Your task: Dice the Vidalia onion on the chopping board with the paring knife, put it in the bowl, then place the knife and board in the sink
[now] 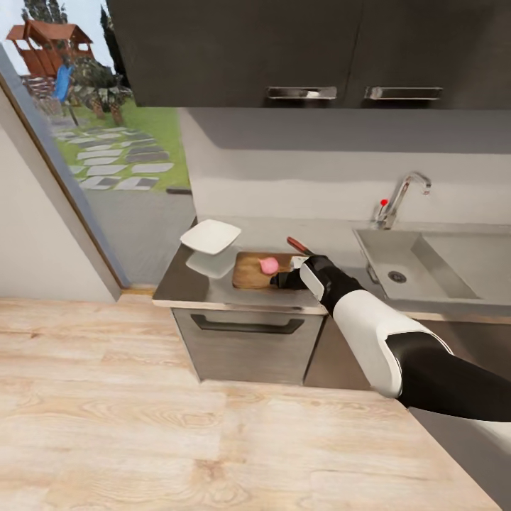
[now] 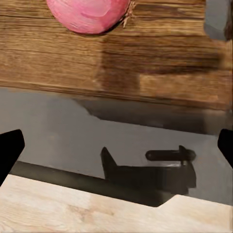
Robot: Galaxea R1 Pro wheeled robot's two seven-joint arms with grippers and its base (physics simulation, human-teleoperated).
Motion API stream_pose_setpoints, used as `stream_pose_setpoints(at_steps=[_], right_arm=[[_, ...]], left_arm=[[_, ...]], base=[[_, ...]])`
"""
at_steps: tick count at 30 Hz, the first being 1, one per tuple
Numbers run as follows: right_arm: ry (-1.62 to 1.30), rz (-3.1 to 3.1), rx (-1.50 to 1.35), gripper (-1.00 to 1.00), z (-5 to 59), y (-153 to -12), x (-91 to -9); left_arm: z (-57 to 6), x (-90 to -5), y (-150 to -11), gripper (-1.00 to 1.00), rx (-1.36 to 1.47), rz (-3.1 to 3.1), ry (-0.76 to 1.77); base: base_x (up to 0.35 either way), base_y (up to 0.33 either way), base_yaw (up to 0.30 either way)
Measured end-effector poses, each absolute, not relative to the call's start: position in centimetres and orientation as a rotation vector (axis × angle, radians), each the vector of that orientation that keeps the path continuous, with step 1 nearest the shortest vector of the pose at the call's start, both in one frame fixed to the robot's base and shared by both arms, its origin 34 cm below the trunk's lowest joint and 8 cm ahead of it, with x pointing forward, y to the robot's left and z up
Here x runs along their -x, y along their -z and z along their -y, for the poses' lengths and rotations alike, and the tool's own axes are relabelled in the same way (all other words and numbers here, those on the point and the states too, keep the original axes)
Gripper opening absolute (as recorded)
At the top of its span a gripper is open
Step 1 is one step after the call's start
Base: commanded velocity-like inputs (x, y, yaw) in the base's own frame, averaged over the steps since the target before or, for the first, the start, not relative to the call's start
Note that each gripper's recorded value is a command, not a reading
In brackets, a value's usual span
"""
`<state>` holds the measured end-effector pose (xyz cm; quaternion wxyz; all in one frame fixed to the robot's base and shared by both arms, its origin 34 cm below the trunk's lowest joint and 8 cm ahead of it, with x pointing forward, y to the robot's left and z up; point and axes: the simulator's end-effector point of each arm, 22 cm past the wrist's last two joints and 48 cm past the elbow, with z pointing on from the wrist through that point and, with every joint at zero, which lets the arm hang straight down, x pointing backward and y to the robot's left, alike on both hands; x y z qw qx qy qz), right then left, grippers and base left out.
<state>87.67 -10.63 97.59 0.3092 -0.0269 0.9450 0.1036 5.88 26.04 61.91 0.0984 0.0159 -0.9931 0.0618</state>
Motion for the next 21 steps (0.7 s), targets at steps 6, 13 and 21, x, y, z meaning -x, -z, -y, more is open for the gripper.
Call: stream_pose_setpoints(at_steps=[6,13,21], right_arm=[[-0.274,-2.497,0.071,1.00,10.63,-97.56,-87.70],[-0.274,-2.497,0.071,1.00,10.63,-97.55,-87.70],[-0.274,-2.497,0.071,1.00,10.63,-97.60,-87.67]], left_arm=[[-25.99,-5.89,-61.91,1.00,-0.047,2.938,-0.184],[-26.05,-5.90,-61.91,1.00,-0.048,2.938,-0.183],[-26.10,-5.88,-61.91,1.00,-0.048,2.939,-0.181]], base=[[0.038,-0.300,0.000],[0.002,-0.155,0.000],[0.102,-0.010,0.000]])
